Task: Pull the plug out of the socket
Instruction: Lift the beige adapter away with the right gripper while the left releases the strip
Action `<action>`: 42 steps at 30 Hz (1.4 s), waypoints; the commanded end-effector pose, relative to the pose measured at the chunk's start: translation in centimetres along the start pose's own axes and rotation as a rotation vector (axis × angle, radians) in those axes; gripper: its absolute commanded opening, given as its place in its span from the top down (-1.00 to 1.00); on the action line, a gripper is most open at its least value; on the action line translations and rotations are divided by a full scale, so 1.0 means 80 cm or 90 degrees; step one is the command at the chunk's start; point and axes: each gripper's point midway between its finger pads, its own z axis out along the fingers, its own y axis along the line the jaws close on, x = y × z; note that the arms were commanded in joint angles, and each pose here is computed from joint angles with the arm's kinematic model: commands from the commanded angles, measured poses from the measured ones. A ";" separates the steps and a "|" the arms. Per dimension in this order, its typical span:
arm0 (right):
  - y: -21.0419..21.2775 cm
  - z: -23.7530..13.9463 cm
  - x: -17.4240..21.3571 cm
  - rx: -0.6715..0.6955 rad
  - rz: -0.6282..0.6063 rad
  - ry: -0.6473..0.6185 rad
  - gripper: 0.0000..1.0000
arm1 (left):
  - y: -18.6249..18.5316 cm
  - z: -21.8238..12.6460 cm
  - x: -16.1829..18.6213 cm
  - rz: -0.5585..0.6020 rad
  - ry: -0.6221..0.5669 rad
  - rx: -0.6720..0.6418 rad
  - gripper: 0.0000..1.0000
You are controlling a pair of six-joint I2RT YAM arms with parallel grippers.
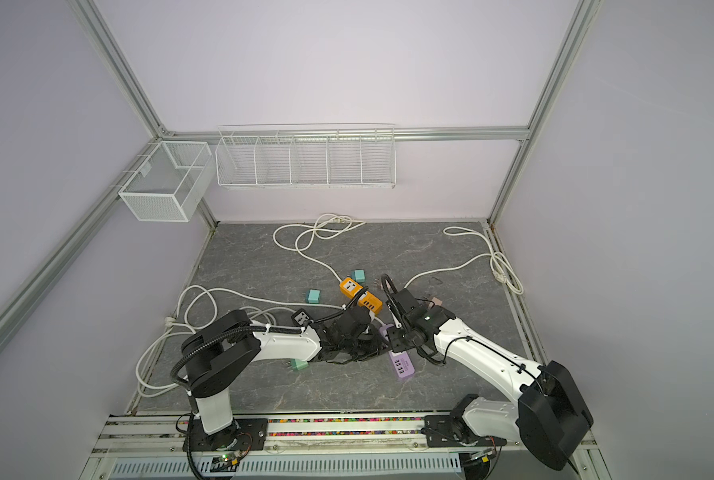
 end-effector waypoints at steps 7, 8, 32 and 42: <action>0.000 -0.046 -0.016 -0.071 0.055 -0.047 0.57 | 0.156 -0.006 0.036 -0.040 0.044 -0.295 0.53; 0.003 -0.049 -0.017 -0.084 0.056 -0.045 0.57 | 0.148 -0.006 0.032 -0.035 0.038 -0.286 0.53; 0.089 -0.053 -0.086 -0.382 0.108 -0.106 0.59 | 0.089 -0.171 -0.072 -0.009 -0.180 -0.194 0.42; 0.136 0.016 -0.109 -0.403 0.115 -0.096 0.54 | 0.117 -0.241 -0.083 0.014 -0.273 -0.264 0.35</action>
